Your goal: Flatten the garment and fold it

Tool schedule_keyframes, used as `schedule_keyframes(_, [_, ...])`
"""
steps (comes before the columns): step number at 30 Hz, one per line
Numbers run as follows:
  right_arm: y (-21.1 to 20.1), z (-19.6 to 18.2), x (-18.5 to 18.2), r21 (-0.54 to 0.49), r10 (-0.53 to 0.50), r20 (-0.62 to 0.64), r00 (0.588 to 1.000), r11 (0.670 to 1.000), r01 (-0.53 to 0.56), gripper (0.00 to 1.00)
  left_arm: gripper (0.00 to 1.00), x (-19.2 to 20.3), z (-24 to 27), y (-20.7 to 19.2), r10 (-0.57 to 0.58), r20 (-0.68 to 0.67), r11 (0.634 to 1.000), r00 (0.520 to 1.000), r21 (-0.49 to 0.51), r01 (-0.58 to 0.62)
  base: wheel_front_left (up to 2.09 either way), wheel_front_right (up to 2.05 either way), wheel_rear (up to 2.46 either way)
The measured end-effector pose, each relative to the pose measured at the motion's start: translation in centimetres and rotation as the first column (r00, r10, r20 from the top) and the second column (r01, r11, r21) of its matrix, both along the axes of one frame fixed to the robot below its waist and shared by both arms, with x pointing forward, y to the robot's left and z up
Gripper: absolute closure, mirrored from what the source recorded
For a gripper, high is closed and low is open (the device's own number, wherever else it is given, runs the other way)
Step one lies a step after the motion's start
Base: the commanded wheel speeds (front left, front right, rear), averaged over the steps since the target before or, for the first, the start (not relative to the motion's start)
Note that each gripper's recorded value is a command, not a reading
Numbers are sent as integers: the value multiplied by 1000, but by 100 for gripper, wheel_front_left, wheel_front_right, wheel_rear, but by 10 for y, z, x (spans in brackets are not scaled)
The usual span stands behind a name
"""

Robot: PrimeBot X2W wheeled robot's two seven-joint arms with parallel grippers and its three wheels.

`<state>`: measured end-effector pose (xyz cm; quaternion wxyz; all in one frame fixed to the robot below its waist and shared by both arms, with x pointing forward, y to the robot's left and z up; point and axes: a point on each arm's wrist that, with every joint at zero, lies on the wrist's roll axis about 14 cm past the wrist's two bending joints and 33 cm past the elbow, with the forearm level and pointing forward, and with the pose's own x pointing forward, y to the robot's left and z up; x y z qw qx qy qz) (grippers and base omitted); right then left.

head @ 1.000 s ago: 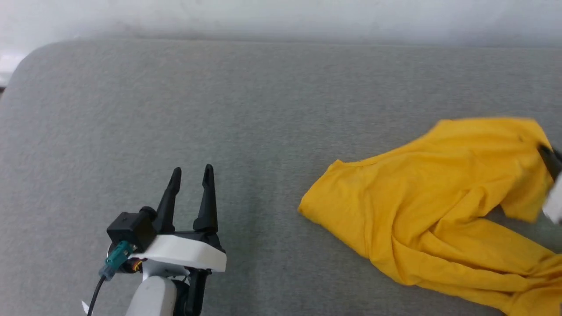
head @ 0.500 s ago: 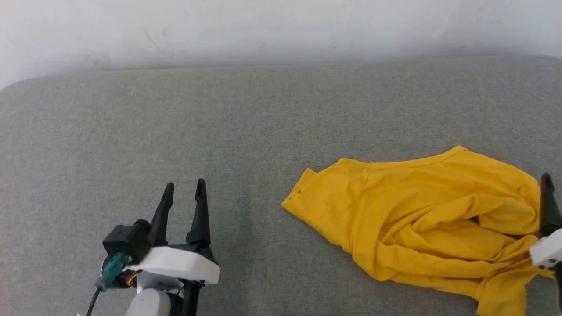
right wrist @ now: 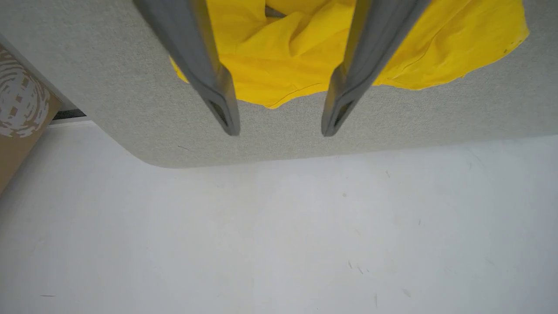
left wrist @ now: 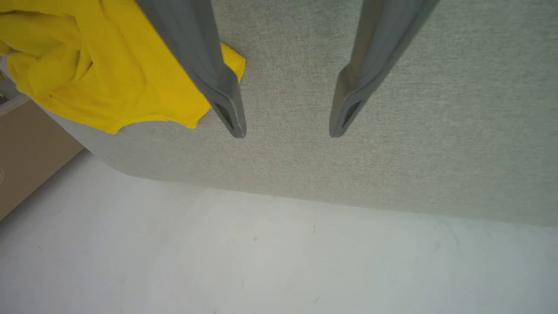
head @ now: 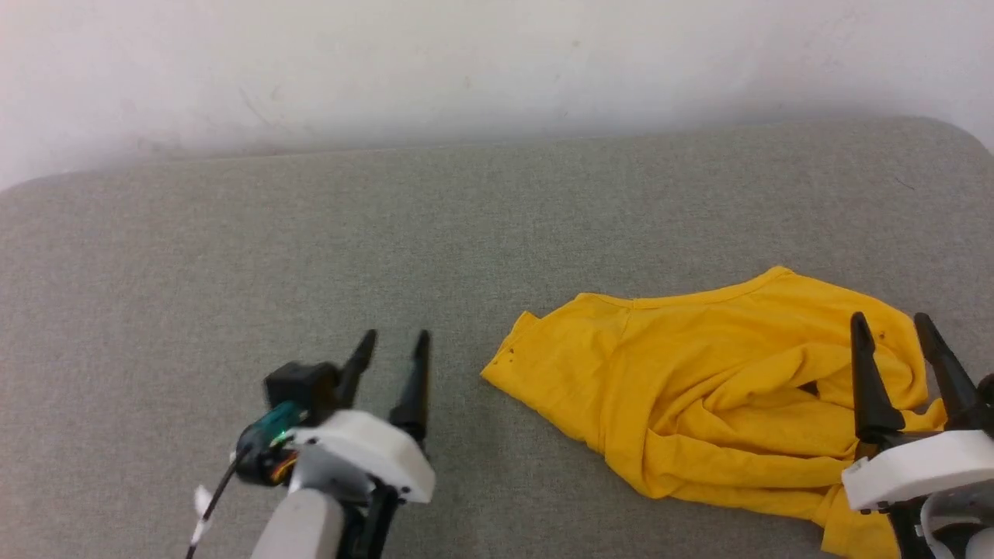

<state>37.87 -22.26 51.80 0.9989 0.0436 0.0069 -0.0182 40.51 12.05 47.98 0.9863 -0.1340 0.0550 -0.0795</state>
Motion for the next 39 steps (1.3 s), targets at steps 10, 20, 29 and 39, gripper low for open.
schedule_keyframes(10, [8, -3, -2, 14, 17, -27, 999, 1000, -16, 0, 0, 7, -53, -74, -285, -325, 938, 902, 101, 332, 0, 0, 0])
schedule_keyframes(20, [-5, -23, -6, 53, -32, -80, 996, 998, 36, 0, 11, 12, -96, -92, -334, -543, 852, 770, 176, 493, 0, 0, 0])
schedule_keyframes(29, [-15, -23, -10, 59, -64, -76, 995, 996, 69, 0, 100, 32, -57, -50, -253, -406, 910, 878, 207, 358, 0, 0, 0])
schedule_keyframes(39, [0, -19, -2, 70, -17, -62, 998, 997, 22, 0, 100, -23, -34, 74, 129, -425, 978, 896, 201, -45, 0, 0, 0])
